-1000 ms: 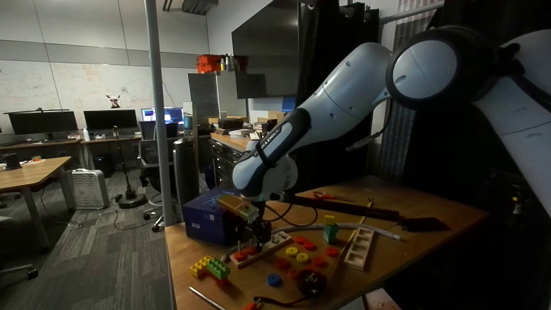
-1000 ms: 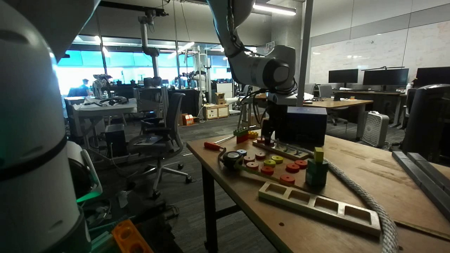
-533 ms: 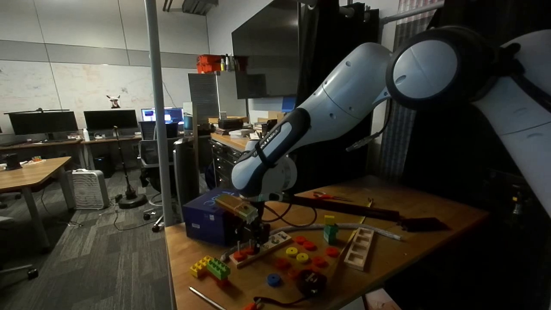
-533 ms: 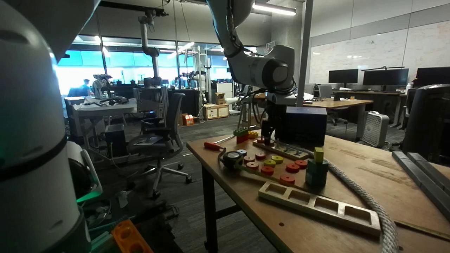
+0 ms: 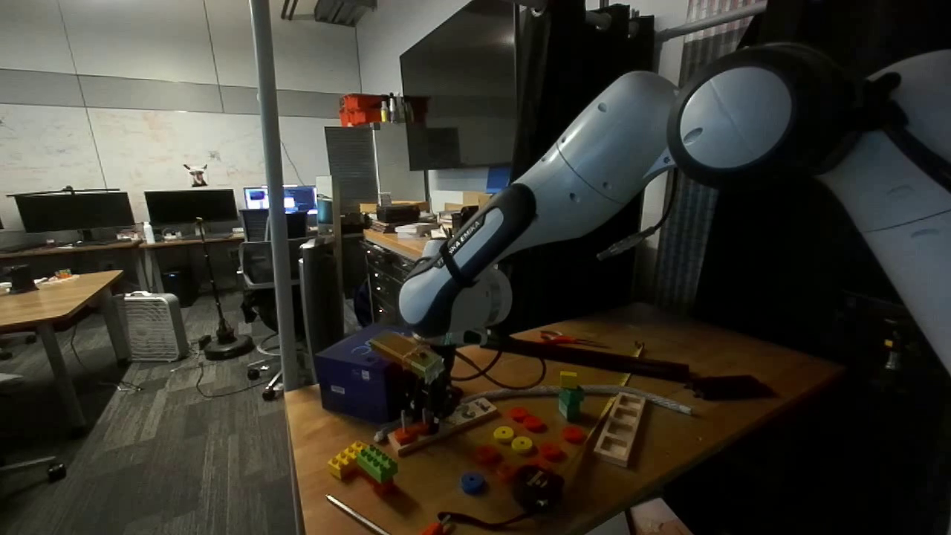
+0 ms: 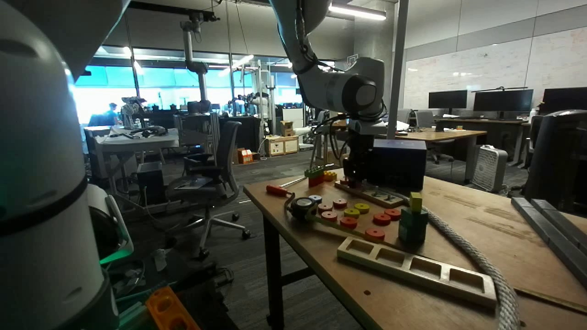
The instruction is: Pick up the orange token from the holder and put it on the table.
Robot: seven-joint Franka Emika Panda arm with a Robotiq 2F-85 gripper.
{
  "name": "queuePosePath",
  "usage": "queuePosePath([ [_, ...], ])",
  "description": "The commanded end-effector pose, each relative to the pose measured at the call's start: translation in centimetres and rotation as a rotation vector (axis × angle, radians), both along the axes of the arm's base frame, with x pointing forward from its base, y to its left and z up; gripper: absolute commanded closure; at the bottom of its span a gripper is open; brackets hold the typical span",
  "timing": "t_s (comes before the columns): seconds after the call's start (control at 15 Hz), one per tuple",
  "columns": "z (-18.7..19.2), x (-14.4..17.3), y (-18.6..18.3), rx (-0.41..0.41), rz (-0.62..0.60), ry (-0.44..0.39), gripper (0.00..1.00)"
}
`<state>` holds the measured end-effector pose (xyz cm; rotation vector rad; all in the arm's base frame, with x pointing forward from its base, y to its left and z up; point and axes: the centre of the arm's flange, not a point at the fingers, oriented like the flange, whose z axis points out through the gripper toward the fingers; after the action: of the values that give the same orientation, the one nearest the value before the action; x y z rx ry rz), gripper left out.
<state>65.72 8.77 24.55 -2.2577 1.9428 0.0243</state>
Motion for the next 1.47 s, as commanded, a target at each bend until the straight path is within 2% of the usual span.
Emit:
queuePosePath([
  [0.0,0.2,0.2,0.3,0.016,-0.006,-0.012,0.76],
  [0.53,2.8,-0.6,1.1,-0.014,-0.001,-0.024,0.76],
  [1.27,5.2,-1.4,2.4,-0.153,-0.073,0.027,0.76],
  [1.4,5.3,-1.6,2.3,-0.147,-0.054,0.035,0.77],
])
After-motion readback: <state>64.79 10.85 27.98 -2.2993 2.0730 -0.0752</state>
